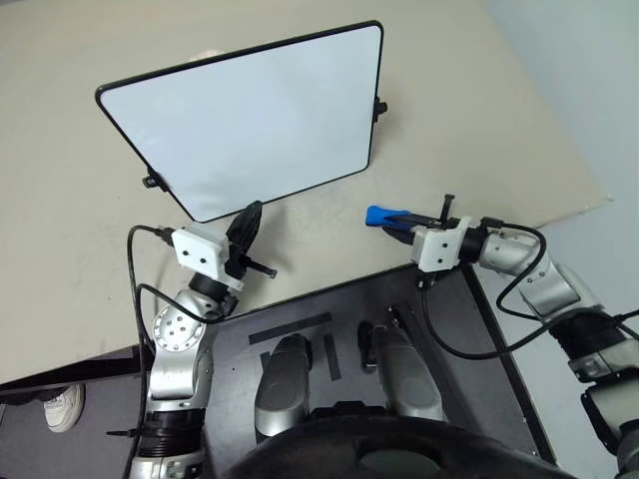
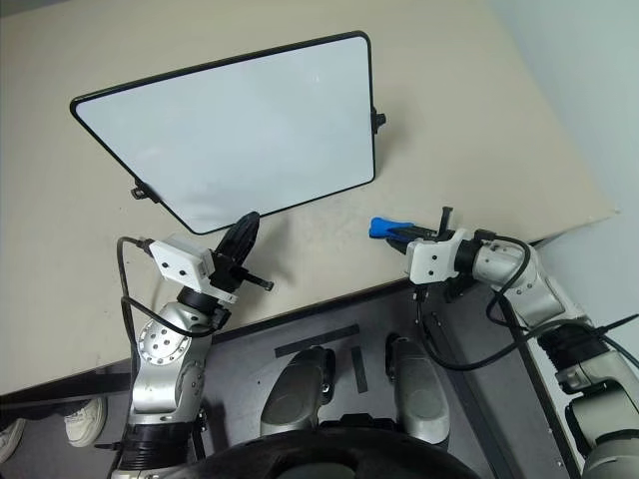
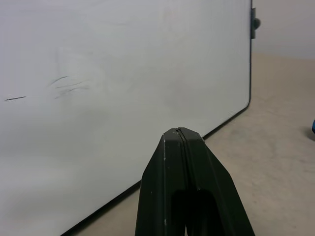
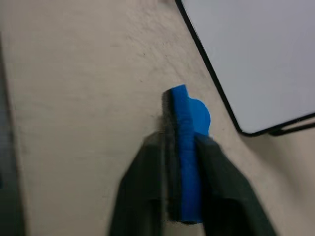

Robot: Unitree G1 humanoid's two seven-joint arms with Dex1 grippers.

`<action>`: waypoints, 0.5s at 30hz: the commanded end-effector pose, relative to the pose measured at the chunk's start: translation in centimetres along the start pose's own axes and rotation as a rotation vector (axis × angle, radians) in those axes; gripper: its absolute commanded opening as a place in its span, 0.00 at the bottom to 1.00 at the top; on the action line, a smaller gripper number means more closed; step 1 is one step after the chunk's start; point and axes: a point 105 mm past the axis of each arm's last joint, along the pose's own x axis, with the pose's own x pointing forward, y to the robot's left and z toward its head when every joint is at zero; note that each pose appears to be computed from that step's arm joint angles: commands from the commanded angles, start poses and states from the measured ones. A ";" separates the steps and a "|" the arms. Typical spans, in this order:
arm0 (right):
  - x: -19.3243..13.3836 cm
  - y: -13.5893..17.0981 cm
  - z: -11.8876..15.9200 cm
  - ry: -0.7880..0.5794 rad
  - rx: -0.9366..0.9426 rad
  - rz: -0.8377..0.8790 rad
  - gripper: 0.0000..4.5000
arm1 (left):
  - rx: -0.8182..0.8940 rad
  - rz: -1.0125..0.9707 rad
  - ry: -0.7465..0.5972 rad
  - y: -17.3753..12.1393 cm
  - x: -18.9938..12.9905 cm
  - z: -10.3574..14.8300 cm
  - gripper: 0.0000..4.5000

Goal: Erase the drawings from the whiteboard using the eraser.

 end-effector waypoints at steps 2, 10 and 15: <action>0.0 -2.3 1.7 -0.037 -0.023 -0.116 0.58 | 0.023 -0.021 -0.050 0.5 0.7 1.6 0.00; -0.2 -3.7 3.2 -0.085 0.104 -0.259 0.73 | 0.041 -0.040 -0.041 1.9 0.6 1.9 0.00; -0.7 -4.4 4.1 -0.123 0.224 -0.329 0.73 | 0.038 -0.071 -0.033 1.9 1.1 1.8 0.00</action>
